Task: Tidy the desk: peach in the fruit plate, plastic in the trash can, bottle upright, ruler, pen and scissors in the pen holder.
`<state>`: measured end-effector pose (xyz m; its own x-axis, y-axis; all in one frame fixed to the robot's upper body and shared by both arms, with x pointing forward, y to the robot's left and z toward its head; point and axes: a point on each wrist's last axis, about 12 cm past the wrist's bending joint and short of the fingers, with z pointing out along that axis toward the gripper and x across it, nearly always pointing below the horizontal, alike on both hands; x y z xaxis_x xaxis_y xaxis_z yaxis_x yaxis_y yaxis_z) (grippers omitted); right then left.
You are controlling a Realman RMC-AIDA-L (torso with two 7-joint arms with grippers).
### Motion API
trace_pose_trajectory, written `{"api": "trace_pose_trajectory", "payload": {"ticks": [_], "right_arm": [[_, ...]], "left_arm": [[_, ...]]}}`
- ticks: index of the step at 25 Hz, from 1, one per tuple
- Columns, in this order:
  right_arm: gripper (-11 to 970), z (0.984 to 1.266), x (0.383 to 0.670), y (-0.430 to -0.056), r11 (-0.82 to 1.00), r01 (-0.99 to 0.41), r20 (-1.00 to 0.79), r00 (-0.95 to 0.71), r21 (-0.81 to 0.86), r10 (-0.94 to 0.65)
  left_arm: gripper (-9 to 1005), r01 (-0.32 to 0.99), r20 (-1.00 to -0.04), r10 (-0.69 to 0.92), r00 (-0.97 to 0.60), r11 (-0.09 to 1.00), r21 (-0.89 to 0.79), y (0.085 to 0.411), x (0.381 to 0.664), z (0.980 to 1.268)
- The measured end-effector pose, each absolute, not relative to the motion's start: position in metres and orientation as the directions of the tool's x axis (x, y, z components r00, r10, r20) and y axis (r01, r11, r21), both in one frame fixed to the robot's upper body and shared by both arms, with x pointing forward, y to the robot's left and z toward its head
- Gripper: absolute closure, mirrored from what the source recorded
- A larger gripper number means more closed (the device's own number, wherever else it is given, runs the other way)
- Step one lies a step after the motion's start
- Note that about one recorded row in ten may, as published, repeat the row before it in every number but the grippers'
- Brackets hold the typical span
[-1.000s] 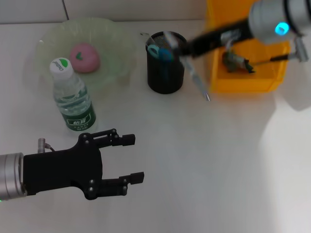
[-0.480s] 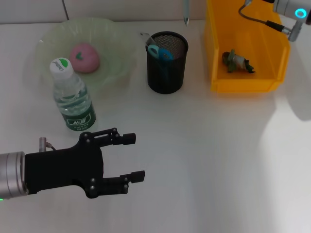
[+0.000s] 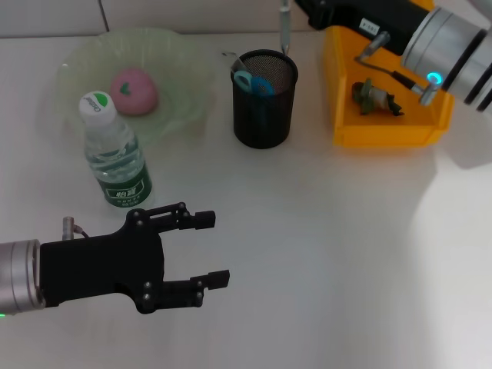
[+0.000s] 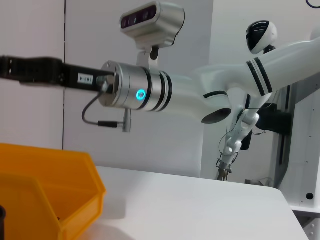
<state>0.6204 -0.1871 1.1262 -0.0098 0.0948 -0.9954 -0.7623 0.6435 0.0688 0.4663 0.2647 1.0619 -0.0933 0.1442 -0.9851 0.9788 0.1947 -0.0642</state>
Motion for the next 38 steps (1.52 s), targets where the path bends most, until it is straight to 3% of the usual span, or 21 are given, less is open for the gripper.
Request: {"api": "trace_pose_trajectory", "payload": {"ticks": [8, 28, 35, 38], "right_arm": [[794, 1.112, 0.62, -0.177, 0.631, -0.77, -0.996, -0.068, 0.093, 0.063], [679, 1.095, 0.618, -0.181, 0.664, -0.745, -0.996, -0.093, 0.063, -0.01], [639, 1.096, 0.612, -0.187, 0.656, -0.751, -0.997, -0.078, 0.071, 0.019], [577, 1.103, 0.6, -0.197, 0.628, -0.775, -0.996, -0.029, 0.072, 0.079]], "left_arm": [[231, 0.979, -0.985, 0.146, -0.093, 0.192, -0.064, 0.264, 0.466, 1.062], [231, 0.98, -0.985, 0.145, -0.089, 0.189, -0.06, 0.264, 0.466, 1.062], [231, 0.98, -0.986, 0.143, -0.088, 0.19, -0.06, 0.264, 0.466, 1.063], [231, 0.98, -0.986, 0.141, -0.087, 0.19, -0.059, 0.265, 0.466, 1.063]]}}
